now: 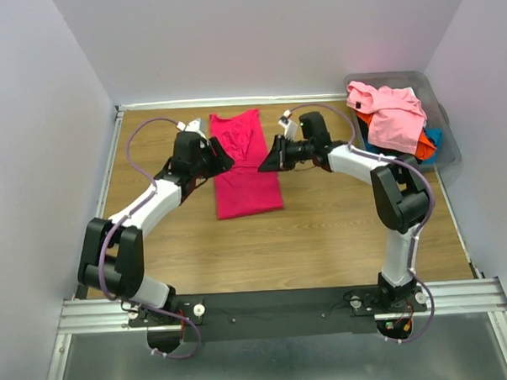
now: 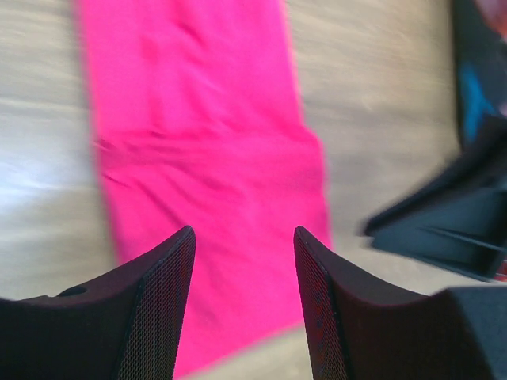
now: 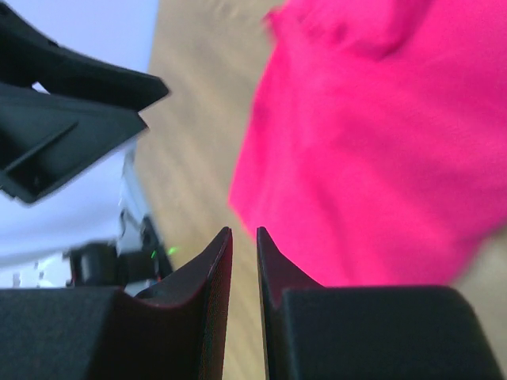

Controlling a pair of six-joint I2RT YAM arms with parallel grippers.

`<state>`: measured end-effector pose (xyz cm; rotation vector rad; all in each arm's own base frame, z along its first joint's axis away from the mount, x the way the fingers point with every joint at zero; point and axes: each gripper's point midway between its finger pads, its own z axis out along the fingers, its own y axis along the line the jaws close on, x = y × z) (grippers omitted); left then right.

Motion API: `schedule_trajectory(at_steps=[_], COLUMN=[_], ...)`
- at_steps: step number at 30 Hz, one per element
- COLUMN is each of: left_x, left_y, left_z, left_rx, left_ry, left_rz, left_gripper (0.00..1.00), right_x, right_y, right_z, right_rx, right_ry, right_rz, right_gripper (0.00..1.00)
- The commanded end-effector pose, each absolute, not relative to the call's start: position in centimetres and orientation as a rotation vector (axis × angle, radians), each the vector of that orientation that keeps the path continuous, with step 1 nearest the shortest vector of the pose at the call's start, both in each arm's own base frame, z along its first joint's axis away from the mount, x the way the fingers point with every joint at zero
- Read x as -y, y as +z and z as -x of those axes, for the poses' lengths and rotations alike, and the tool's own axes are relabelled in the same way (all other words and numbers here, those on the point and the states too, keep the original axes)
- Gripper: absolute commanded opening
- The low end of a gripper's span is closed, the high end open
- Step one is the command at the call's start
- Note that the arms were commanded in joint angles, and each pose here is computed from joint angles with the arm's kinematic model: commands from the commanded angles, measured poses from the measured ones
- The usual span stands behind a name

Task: Fold and stack the t-shirts
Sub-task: Fold the tshirt

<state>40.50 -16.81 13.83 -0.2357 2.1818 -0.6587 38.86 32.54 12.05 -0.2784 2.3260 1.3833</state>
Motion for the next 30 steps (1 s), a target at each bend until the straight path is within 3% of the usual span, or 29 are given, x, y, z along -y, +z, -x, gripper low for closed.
schedule_trajectory(at_steps=[1,6,18,30], left_x=[19.1,18.8,17.7,15.6], left_y=[9.7,6.3,1.1,0.5], left_z=[-34.2,-30.5,-28.9,-25.6], left_rx=[-2.35,-2.422,-2.581,-2.645], left_ry=[-0.666,-0.662,-0.557,-0.478], left_rz=[0.167,0.216,0.288,0.286], left_gripper=[0.61,0.54,0.44,0.38], right_x=[-34.0,-33.8,-30.3,-27.9], right_y=[10.5,8.4,-2.1,-2.9], right_z=[-33.2,-30.4,-28.5,-26.8], right_rx=[-2.402,-2.454,-2.654,-2.681], right_ry=[1.498,1.525,1.461,1.402], right_rz=[0.359,0.377,0.271,0.232], right_gripper=[0.23,0.18,0.12,0.12])
